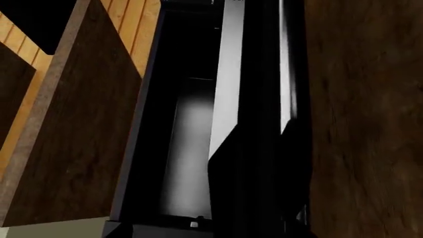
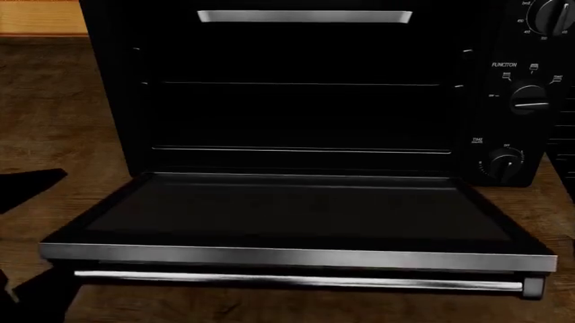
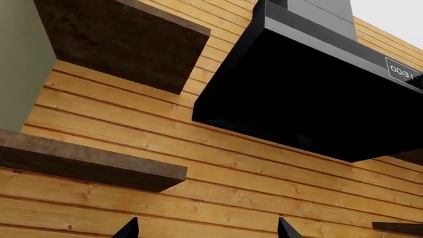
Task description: Close the toaster oven door.
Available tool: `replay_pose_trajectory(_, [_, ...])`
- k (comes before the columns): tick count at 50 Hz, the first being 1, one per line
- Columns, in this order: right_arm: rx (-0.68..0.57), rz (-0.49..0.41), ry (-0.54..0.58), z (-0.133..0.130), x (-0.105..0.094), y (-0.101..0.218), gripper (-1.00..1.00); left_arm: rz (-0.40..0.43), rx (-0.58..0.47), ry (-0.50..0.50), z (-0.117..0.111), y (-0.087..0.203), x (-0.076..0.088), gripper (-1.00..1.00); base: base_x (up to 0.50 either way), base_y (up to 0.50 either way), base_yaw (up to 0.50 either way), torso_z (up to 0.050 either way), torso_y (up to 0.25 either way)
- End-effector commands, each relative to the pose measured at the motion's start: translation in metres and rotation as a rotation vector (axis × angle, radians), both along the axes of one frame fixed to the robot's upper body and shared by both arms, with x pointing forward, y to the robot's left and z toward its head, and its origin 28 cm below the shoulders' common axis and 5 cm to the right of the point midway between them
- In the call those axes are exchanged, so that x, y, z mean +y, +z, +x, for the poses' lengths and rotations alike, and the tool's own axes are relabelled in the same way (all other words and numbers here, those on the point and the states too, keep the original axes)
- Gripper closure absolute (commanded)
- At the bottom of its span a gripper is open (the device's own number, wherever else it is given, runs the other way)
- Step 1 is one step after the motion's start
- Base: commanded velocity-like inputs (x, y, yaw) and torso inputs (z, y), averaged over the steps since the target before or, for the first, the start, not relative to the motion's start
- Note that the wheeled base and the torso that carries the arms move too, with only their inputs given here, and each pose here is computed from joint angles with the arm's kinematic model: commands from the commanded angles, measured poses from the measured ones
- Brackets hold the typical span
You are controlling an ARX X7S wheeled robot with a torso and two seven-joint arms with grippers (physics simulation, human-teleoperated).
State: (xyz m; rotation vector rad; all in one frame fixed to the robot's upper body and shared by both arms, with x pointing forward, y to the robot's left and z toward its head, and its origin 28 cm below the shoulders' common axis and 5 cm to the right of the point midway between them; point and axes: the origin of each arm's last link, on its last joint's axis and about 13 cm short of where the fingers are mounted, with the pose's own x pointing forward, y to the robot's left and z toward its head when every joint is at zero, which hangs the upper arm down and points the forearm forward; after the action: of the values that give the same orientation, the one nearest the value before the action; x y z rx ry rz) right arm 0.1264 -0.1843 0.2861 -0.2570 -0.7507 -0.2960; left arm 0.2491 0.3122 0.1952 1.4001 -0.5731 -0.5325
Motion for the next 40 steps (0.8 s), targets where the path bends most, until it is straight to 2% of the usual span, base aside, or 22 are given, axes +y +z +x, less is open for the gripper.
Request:
replay_pose_trajectory(1, [-0.003, 0.001, -0.003, -0.002, 0.000, 0.001, -1.00, -0.069, -0.048, -0.008, 0.010, 0.012, -0.004, -1.00, 0.00, 0.00, 0.00, 0.000, 0.000])
replay_pose_trajectory(14, [-0.010, 0.000, -0.009, -0.005, -0.002, 0.003, -1.00, -0.211, 0.006, -0.016, 0.025, 0.019, -0.015, -1.00, 0.00, 0.00, 0.00, 0.000, 0.001])
replay_pose_trajectory(23, [-0.011, 0.002, -0.011, -0.006, -0.002, 0.003, -1.00, -0.366, 0.111, 0.022, 0.031, 0.021, -0.023, -1.00, 0.00, 0.00, 0.00, 0.000, 0.001])
replay_pose_trajectory(29, [-0.011, 0.004, -0.013, -0.007, -0.002, 0.002, -1.00, -0.533, 0.257, 0.086, 0.027, 0.023, -0.027, -1.00, 0.00, 0.00, 0.00, 0.002, 0.000])
replay_pose_trajectory(32, [-0.013, 0.005, -0.014, -0.008, -0.003, 0.002, -1.00, -0.570, 0.299, 0.102, 0.023, 0.021, -0.030, -1.00, 0.00, 0.00, 0.00, 0.000, 0.003])
replay_pose_trajectory(35, [-0.014, 0.006, -0.015, -0.008, -0.003, 0.001, -1.00, -0.627, 0.350, 0.117, 0.019, 0.017, -0.035, -1.00, 0.00, 0.00, 0.00, 0.000, 0.000])
replay_pose_trajectory(38, [-0.018, 0.006, -0.014, -0.009, -0.003, 0.003, -1.00, -0.721, 0.424, 0.140, 0.014, 0.013, -0.040, -1.00, 0.00, 0.00, 0.00, 0.000, 0.000])
replay_pose_trajectory(40, [-0.020, 0.006, -0.015, -0.009, -0.003, 0.003, -1.00, -0.741, 0.445, 0.155, 0.013, 0.011, -0.042, -1.00, 0.00, 0.00, 0.00, 0.000, 0.005])
